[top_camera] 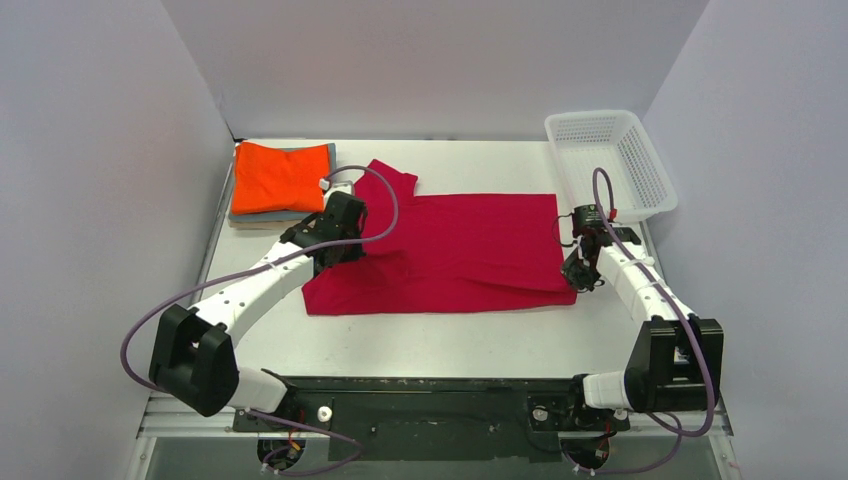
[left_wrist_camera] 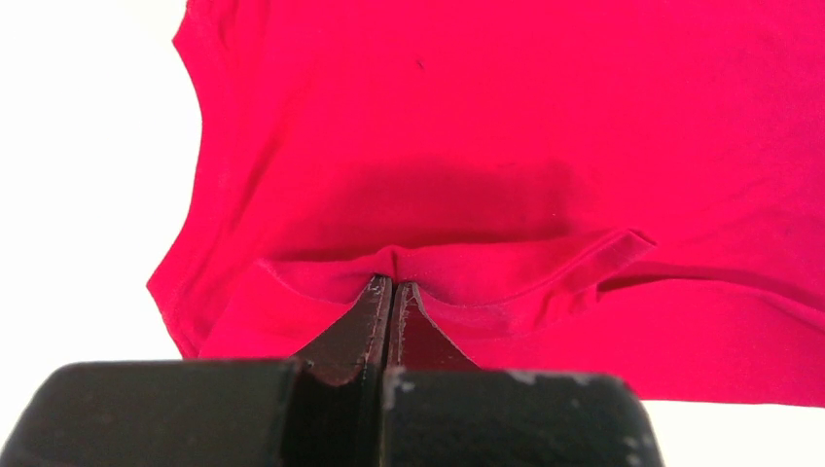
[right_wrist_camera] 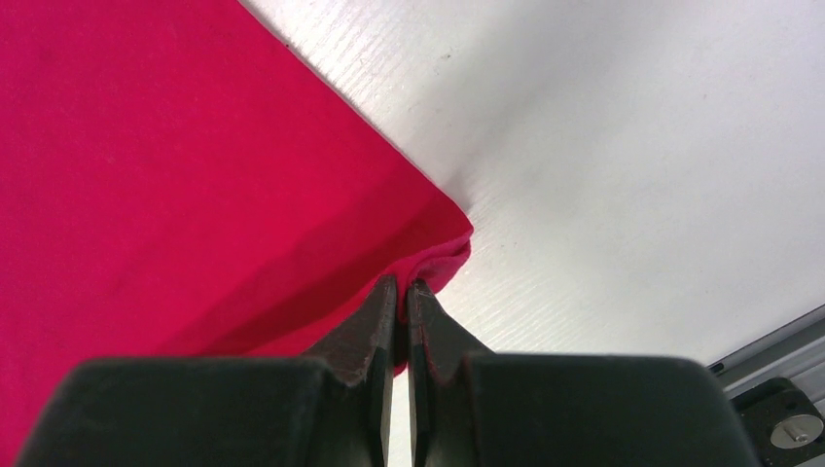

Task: Fold and stack the t-shirts
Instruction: Fold the flattened tshirt in 1/3 of the way

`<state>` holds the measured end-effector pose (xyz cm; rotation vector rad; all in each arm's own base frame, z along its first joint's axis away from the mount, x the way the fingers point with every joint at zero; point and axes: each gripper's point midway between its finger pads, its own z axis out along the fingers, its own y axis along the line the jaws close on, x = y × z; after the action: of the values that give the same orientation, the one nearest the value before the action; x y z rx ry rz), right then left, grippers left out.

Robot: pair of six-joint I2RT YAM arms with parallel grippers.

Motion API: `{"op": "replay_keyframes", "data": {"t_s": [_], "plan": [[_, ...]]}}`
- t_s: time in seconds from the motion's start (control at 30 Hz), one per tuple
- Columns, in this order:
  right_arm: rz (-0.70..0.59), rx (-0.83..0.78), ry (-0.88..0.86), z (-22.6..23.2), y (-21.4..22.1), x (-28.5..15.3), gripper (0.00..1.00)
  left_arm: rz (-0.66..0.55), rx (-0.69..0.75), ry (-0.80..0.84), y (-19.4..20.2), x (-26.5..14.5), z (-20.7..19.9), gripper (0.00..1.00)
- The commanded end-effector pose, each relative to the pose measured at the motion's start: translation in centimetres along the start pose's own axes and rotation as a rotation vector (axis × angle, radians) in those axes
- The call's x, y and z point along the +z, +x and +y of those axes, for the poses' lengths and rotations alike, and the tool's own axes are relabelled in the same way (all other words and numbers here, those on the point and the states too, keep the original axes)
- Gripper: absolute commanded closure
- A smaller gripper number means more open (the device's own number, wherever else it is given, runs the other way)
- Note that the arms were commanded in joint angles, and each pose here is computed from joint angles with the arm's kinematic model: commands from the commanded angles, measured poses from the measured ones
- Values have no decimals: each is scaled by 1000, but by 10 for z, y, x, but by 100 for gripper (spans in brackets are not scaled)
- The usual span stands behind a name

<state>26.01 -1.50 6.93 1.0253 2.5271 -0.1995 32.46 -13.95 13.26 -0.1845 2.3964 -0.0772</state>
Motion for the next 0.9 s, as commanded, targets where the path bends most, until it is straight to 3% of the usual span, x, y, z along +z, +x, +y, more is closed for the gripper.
{"op": "replay_keyframes", "data": {"t_s": [0.0,0.3,0.43,0.5,0.53,0.6,0.87], "plan": [[-34,-4,16,3,-16,-1,99,-107,-15,12,-38,-1,-7,100],[-69,0,7,13,-27,9,99,-97,28,-4,-47,26,-10,100],[-104,0,29,14,-38,14,93,-36,26,-53,-46,45,-3,99],[-112,7,25,17,-41,12,81,-9,8,-120,-48,53,7,67],[-116,14,23,18,-42,11,69,-12,-3,-152,-55,55,12,34],[-126,24,16,17,-44,7,55,-7,-22,-184,-60,54,18,18],[-128,20,-80,18,-30,-14,42,-15,-94,-101,-56,30,11,14]]}}
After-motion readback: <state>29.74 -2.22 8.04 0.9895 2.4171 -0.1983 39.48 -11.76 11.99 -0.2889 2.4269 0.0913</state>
